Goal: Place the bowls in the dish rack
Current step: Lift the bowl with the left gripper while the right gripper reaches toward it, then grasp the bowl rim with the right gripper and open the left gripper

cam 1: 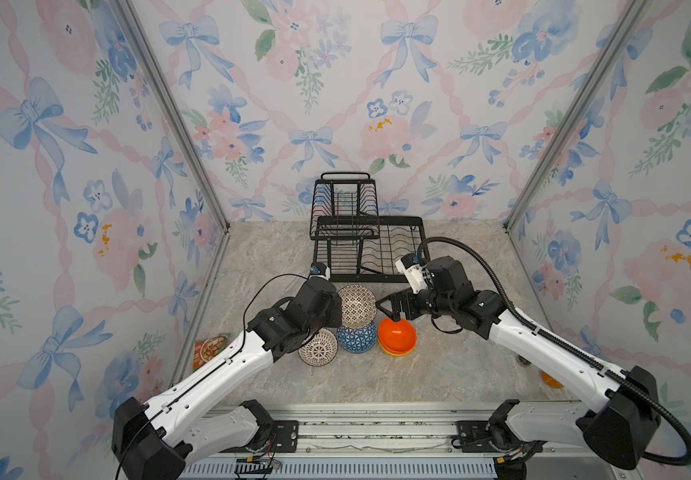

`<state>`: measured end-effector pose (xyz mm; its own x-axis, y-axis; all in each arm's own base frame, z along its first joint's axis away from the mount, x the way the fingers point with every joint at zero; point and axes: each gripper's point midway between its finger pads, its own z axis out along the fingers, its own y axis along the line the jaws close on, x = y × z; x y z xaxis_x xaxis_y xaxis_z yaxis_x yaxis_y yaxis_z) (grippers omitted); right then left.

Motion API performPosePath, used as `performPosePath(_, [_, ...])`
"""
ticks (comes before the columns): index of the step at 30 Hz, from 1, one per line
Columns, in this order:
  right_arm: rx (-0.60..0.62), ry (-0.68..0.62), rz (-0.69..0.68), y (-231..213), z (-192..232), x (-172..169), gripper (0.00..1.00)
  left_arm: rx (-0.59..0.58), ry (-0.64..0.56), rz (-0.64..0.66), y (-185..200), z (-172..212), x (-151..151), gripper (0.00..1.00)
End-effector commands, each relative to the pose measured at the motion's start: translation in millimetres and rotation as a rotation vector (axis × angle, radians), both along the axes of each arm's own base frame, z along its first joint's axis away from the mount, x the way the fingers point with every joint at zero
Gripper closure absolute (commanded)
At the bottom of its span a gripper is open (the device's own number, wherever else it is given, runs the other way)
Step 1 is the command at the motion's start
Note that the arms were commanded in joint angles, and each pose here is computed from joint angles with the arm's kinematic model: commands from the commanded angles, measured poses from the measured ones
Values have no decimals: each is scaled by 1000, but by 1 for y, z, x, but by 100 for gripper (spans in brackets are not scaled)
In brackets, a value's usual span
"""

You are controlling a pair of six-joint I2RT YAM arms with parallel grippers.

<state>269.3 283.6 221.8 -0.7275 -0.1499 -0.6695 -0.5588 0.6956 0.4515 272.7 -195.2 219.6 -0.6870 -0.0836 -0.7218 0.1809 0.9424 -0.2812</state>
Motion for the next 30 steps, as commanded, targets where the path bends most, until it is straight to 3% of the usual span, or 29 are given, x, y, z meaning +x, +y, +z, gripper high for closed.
performPosePath(1, [39,9,-40,12,7,9,1,-117,-132,18,-18,35,17,100])
performPosePath(12, [24,30,-140,13,-9,26,17,-150,-159,-32,-42,40,17,100])
performPosePath(16, [27,42,-145,15,-12,28,34,-160,-163,-38,-44,38,15,100])
performPosePath(22, [27,56,-138,18,-16,26,45,-178,-181,-48,-46,41,13,100])
performPosePath(30, [20,55,-146,16,-17,26,72,-190,-185,-74,-51,39,11,100])
